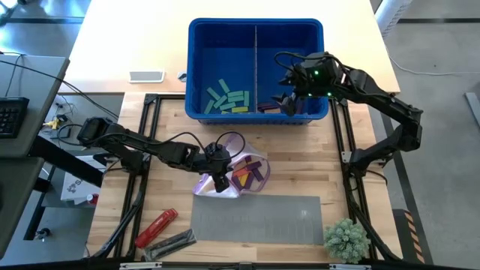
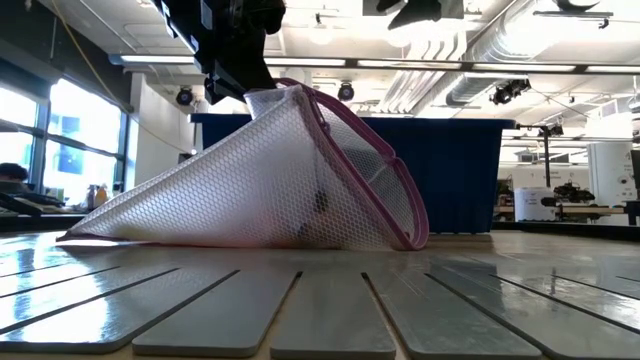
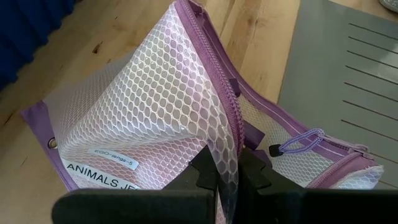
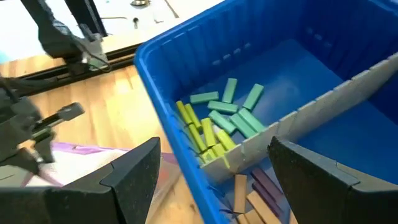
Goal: Sort blocks
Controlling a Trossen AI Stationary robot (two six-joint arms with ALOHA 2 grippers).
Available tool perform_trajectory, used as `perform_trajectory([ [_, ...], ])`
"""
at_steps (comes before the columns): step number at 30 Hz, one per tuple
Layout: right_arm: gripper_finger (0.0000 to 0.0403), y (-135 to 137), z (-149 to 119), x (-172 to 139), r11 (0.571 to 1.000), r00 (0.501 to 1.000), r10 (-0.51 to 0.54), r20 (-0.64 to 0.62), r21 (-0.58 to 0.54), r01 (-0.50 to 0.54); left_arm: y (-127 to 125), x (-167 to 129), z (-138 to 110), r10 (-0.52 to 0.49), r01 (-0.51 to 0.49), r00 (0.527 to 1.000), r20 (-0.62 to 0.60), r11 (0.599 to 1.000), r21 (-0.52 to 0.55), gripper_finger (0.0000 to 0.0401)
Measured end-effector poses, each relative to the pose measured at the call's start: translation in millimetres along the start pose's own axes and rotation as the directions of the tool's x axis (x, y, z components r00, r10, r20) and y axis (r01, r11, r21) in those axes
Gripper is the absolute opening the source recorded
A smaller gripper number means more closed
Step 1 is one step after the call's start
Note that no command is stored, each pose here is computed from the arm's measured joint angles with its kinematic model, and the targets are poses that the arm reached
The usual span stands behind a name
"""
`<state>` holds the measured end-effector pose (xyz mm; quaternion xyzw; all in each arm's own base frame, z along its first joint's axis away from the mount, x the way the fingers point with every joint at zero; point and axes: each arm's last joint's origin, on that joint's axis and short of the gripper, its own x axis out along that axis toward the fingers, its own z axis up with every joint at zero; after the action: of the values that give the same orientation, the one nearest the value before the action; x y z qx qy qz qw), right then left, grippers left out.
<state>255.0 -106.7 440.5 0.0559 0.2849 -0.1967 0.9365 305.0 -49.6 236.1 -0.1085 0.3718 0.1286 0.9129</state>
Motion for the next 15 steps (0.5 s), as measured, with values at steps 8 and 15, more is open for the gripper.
perform_trajectory([
  [8, 0.0286, -13.8, -0.7, 8.8, 0.991, 0.993, -0.117, -0.022, 0.066, 0.118, 0.0, -0.1, 0.1, 0.000, 0.000, 1.000, 0.001, 1.000, -0.001, 0.0000],
  [15, 0.0286, -17.3, -2.8, 22.7, 0.987, 0.991, -0.121, -0.063, 0.098, 0.127, 0.0, 0.0, 0.2, 0.001, -0.001, 1.000, 0.002, 1.000, -0.001, 0.0000],
])
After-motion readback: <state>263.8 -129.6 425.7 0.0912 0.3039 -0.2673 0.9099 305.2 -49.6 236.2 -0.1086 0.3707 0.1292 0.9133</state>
